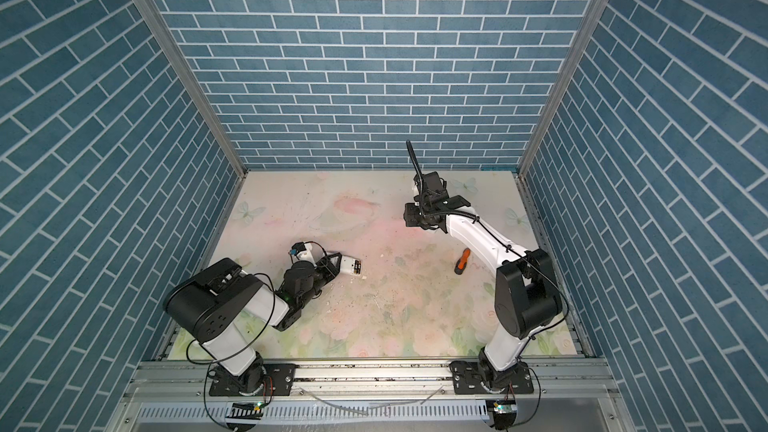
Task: Unload the batteries from the remote control
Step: 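Hold the remote on the table with the left gripper, batteries facing up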
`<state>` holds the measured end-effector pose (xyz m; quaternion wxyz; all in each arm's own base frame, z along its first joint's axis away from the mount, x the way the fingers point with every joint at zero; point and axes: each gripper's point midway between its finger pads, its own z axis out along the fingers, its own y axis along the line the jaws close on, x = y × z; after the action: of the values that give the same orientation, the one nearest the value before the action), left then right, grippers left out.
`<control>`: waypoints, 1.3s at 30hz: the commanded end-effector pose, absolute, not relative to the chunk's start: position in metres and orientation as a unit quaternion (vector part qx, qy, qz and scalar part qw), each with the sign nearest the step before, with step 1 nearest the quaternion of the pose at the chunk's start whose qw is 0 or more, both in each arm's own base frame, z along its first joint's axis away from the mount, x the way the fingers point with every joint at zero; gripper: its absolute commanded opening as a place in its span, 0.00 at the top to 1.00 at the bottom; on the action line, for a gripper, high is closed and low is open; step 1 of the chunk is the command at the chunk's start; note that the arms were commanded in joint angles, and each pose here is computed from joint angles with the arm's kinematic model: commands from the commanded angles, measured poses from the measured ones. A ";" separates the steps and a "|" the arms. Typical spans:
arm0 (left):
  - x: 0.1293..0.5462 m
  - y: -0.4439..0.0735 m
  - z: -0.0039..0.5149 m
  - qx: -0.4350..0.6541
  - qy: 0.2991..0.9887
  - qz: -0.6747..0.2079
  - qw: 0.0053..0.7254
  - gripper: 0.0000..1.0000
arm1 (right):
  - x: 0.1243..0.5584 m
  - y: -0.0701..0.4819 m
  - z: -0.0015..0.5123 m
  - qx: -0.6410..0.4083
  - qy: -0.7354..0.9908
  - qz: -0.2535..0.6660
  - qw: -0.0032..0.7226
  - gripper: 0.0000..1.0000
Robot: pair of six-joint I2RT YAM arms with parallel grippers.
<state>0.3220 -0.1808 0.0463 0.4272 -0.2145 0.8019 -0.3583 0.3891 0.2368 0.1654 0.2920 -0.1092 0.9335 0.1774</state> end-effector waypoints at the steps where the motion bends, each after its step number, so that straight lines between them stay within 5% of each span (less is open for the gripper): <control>1: 0.317 -0.181 0.038 -0.201 0.821 -0.338 0.414 0.57 | 0.381 0.237 0.173 -0.103 0.930 0.189 0.297 0.54; 39: 0.297 -0.165 0.017 -0.181 0.884 -0.246 0.353 0.35 | 0.375 0.239 0.173 -0.100 0.928 0.199 0.300 0.54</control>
<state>0.3098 -0.1714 0.0370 0.3877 -0.1874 0.8574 -0.2820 0.3838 0.2385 0.1660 0.2976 -0.1096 0.9302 0.1850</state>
